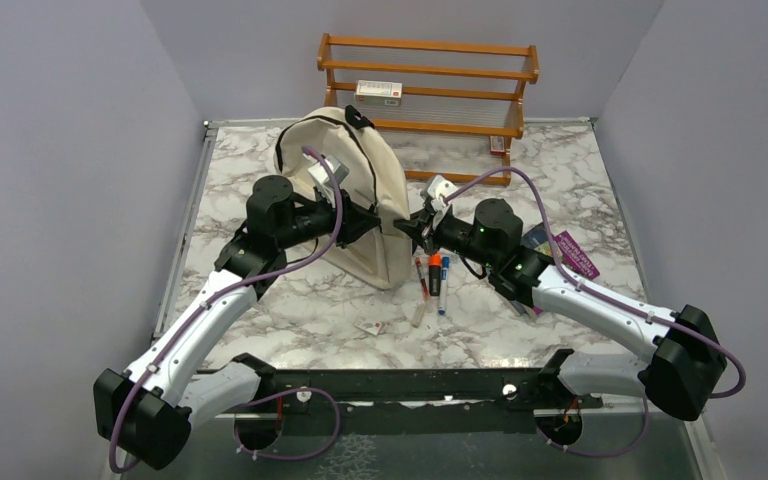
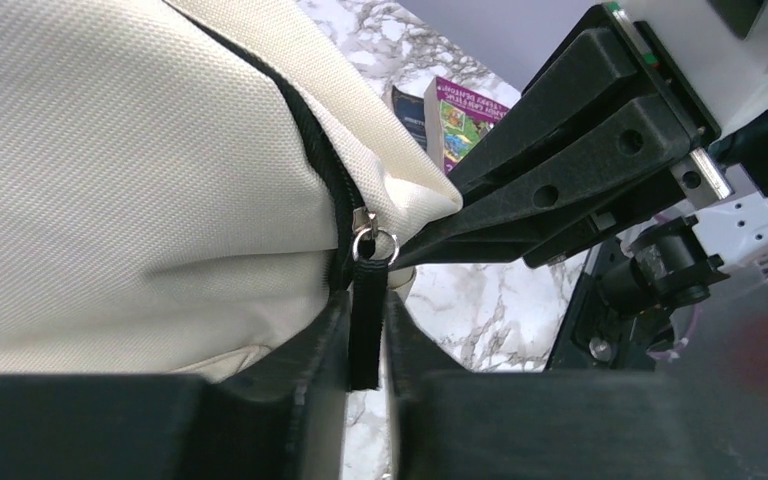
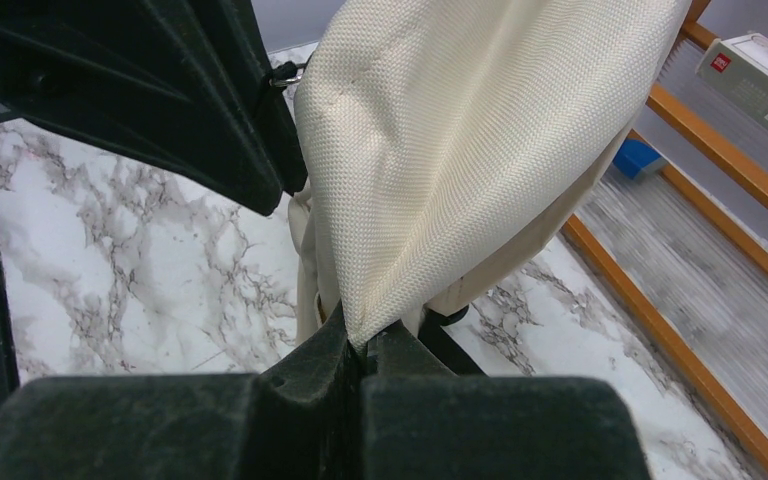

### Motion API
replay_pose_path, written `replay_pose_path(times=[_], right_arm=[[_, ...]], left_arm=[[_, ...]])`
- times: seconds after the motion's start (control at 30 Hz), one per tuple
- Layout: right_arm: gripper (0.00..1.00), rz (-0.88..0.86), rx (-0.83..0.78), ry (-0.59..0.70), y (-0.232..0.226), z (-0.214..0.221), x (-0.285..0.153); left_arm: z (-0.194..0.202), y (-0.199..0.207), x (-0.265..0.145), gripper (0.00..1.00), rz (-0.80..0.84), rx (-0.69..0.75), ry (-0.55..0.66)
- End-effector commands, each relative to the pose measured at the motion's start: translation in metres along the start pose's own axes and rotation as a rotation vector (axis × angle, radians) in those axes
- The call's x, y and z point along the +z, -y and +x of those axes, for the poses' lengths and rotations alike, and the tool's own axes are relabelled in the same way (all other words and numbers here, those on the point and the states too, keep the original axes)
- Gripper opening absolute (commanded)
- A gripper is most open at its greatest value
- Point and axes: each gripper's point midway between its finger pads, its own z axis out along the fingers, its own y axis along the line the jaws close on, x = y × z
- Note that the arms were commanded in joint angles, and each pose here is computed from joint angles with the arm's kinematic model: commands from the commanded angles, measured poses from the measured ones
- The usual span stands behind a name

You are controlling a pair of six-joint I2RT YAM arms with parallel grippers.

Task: Pack the student bag
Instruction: Unzip the student bag at the center of the board.

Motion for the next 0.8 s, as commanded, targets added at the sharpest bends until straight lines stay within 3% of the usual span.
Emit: replay_pose_path(times=[0.0, 0.1, 0.43, 0.77], right_arm=[[0.00, 0.008, -0.033, 0.113, 0.003, -0.033, 0.000], [0.01, 0.014, -0.036, 0.107, 0.004, -0.031, -0.001], [0.00, 0.037, -0.111, 0.050, 0.009, -0.009, -0.003], [0.00, 0.062, -0.200, 0.000, 0.015, 0.011, -0.007]], left_arm=[[-0.023, 0.013, -0.004, 0.10, 0.041, 0.046, 0.051], [-0.025, 0.012, -0.005, 0.00, 0.033, 0.053, 0.050], [-0.058, 0.014, -0.027, 0.00, -0.061, 0.164, 0.061], [-0.090, -0.008, -0.034, 0.00, -0.225, 0.184, 0.106]])
